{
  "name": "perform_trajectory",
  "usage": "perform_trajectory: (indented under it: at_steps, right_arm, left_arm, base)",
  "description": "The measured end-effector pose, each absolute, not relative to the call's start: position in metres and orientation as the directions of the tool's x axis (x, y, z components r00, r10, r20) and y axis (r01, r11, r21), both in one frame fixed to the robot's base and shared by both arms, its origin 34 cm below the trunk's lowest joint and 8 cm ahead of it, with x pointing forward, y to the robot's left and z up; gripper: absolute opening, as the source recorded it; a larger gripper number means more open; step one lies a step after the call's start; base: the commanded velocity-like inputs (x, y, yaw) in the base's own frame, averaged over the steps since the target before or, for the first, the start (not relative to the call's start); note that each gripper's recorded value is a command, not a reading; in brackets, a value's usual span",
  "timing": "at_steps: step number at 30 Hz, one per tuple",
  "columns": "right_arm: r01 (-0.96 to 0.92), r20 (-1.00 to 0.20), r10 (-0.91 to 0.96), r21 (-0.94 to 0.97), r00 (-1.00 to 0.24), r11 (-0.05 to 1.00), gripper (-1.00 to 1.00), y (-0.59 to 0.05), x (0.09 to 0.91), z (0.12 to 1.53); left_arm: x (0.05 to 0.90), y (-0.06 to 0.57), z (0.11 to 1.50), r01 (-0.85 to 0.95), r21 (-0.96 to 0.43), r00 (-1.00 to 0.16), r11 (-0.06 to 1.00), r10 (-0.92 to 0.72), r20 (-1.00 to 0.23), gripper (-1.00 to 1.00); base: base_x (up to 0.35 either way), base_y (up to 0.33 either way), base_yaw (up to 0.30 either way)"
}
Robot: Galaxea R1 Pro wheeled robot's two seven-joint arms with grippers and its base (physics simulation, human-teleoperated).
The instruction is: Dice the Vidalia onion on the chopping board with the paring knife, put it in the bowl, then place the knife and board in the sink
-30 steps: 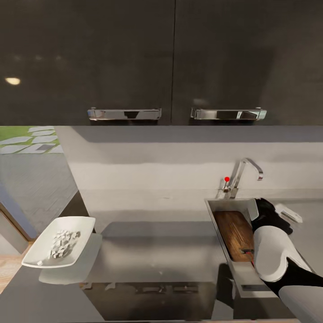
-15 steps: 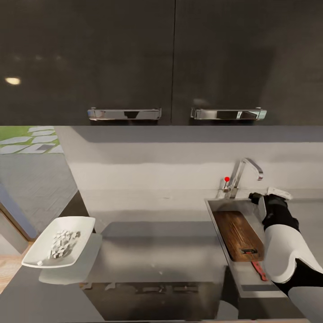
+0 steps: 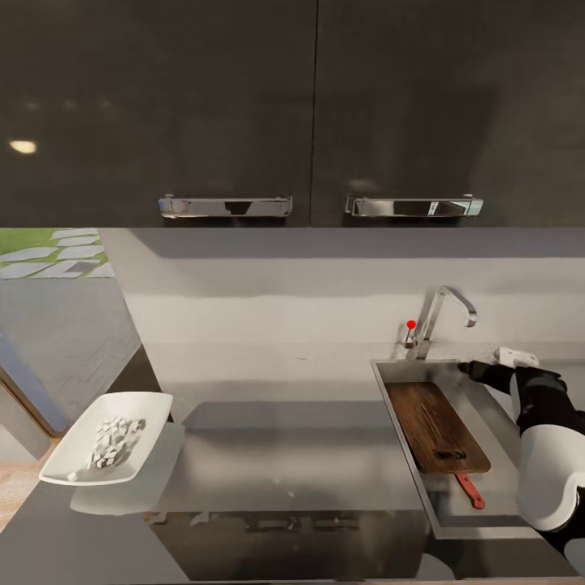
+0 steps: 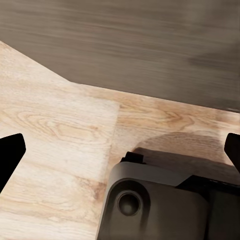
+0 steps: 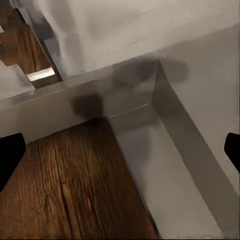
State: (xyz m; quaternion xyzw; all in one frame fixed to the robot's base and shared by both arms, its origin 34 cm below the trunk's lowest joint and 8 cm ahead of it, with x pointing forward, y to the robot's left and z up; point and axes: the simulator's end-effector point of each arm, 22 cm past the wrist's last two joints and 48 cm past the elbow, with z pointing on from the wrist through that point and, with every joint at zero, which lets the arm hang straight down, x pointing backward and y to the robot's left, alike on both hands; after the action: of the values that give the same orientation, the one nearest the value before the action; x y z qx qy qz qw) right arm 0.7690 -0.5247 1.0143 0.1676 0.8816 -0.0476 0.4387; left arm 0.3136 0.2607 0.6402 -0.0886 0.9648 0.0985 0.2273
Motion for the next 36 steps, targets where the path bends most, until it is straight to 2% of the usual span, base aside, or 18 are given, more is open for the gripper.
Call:
perform_trajectory:
  at_steps: [5,15,36]
  right_arm:
    - [0.295,-0.774,0.193,0.008,-0.604,0.956,1.00,-0.524,0.764,1.007]
    - [0.134,-0.748,0.115,0.035,-0.653,0.990,1.00,-0.497,0.762,1.002]
    - [0.113,-0.740,0.096,0.027,-0.665,0.993,1.00,-0.494,0.761,1.000]
  left_arm:
    - [0.314,0.261,0.640,-0.214,0.150,-0.881,0.965,-0.125,-0.456,1.00]
    - [0.315,0.262,0.640,-0.212,0.149,-0.880,0.966,-0.122,-0.458,1.00]
    - [0.315,0.262,0.640,-0.210,0.149,-0.880,0.966,-0.121,-0.459,1.00]
  base:
    - [0.000,0.000,0.000]
    - [-0.027,0.000,0.000]
    - [-0.318,0.000,0.000]
